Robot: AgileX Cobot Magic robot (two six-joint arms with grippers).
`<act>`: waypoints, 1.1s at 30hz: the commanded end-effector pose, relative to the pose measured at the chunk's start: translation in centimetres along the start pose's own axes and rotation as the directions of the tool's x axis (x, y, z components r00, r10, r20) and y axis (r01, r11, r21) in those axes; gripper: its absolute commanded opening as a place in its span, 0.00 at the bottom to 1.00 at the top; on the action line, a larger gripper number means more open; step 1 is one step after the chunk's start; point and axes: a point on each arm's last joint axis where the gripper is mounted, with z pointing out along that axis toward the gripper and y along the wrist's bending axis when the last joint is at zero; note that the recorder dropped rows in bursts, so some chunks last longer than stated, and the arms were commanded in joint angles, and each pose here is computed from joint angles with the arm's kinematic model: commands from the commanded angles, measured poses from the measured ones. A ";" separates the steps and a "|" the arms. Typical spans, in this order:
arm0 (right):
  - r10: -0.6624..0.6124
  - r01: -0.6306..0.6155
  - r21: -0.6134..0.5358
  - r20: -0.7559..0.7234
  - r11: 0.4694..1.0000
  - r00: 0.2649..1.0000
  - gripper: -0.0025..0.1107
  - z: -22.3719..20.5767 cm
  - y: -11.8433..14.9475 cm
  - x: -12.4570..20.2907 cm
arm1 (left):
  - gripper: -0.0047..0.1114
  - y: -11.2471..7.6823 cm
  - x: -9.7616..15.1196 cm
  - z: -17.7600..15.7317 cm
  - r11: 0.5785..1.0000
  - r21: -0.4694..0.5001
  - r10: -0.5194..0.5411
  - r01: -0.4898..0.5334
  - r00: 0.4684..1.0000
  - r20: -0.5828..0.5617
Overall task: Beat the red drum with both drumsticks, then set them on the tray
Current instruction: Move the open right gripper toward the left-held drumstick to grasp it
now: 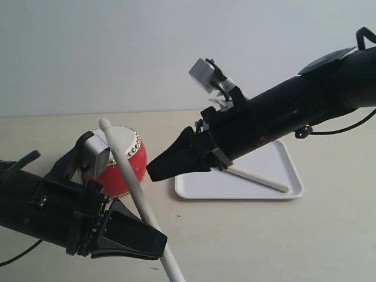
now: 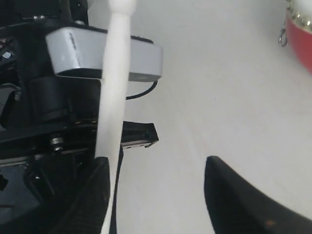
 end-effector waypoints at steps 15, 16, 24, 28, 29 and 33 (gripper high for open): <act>-0.004 0.000 -0.072 -0.052 0.997 0.999 0.51 0.9 0.5 0.3 | 0.04 0.5 -0.3 -1.1 1.000 -0.007 0.011 -0.011 0.999 0.034; -0.008 0.004 -0.069 -0.057 0.998 0.998 0.51 1.0 0.6 0.3 | 0.04 0.6 -0.3 -1.1 1.000 -0.007 0.014 -0.014 0.999 0.033; -0.038 0.038 -0.007 -0.053 0.999 0.998 0.51 2.3 0.4 0.2 | 0.04 0.6 -0.3 -1.1 1.000 -0.008 0.023 -0.023 0.999 0.033; -0.038 0.038 0.003 -0.039 0.999 0.999 0.51 2.2 0.4 0.0 | 0.04 0.6 -0.2 -1.1 1.000 -0.011 0.027 -0.027 0.999 0.023; -0.038 0.038 0.001 -0.039 0.999 0.999 0.51 2.3 0.4 0.0 | 0.04 0.6 -0.1 -1.1 1.000 -0.012 0.028 -0.027 0.999 0.021; -0.036 0.036 -0.019 -0.037 0.999 0.999 0.51 2.5 0.7 0.0 | 0.04 0.6 -0.1 -1.1 1.000 -0.013 0.028 -0.028 0.999 0.019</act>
